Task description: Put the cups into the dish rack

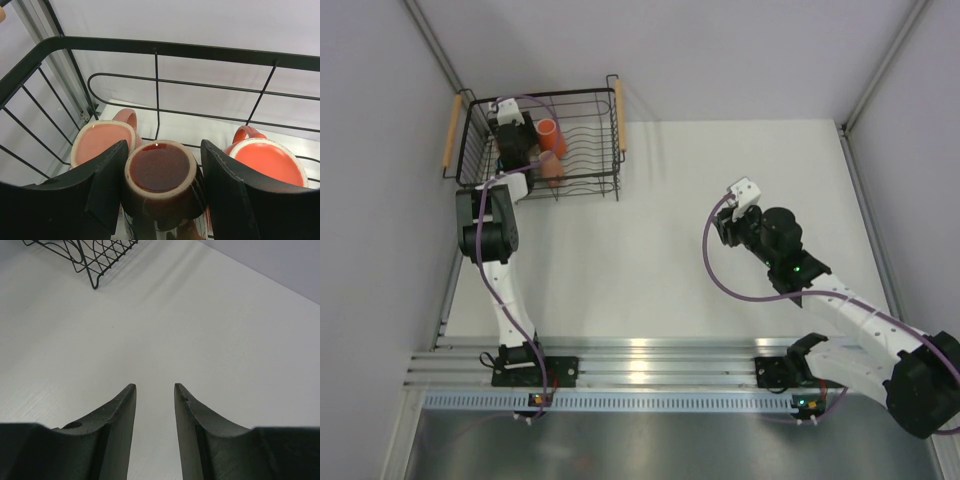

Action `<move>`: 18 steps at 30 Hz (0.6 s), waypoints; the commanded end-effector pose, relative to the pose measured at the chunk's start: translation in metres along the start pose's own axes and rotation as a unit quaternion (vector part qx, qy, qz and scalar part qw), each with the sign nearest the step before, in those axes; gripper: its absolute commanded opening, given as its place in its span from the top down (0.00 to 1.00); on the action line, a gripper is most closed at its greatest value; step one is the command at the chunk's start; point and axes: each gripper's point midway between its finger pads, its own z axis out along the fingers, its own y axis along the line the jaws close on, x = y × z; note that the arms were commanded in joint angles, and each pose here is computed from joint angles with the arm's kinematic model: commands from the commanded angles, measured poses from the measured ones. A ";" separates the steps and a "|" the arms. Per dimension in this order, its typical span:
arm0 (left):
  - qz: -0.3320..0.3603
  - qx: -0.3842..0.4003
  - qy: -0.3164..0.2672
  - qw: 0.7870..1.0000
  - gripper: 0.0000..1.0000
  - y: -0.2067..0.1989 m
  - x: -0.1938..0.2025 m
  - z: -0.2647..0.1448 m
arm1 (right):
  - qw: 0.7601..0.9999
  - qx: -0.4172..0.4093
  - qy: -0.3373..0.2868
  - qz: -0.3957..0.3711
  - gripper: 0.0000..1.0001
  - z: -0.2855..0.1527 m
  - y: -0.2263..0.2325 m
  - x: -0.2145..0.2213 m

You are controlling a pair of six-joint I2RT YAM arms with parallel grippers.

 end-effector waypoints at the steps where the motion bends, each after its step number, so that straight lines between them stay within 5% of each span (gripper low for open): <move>1: -0.007 -0.003 -0.019 1.000 1.00 0.004 -0.006 0.000 | 1.000 0.004 -0.029 0.006 0.63 0.000 -0.006 -0.018; 18: 0.047 -0.057 -0.003 0.997 1.00 0.004 0.010 -0.016 | 0.999 0.004 -0.037 0.007 0.63 -0.006 -0.006 -0.022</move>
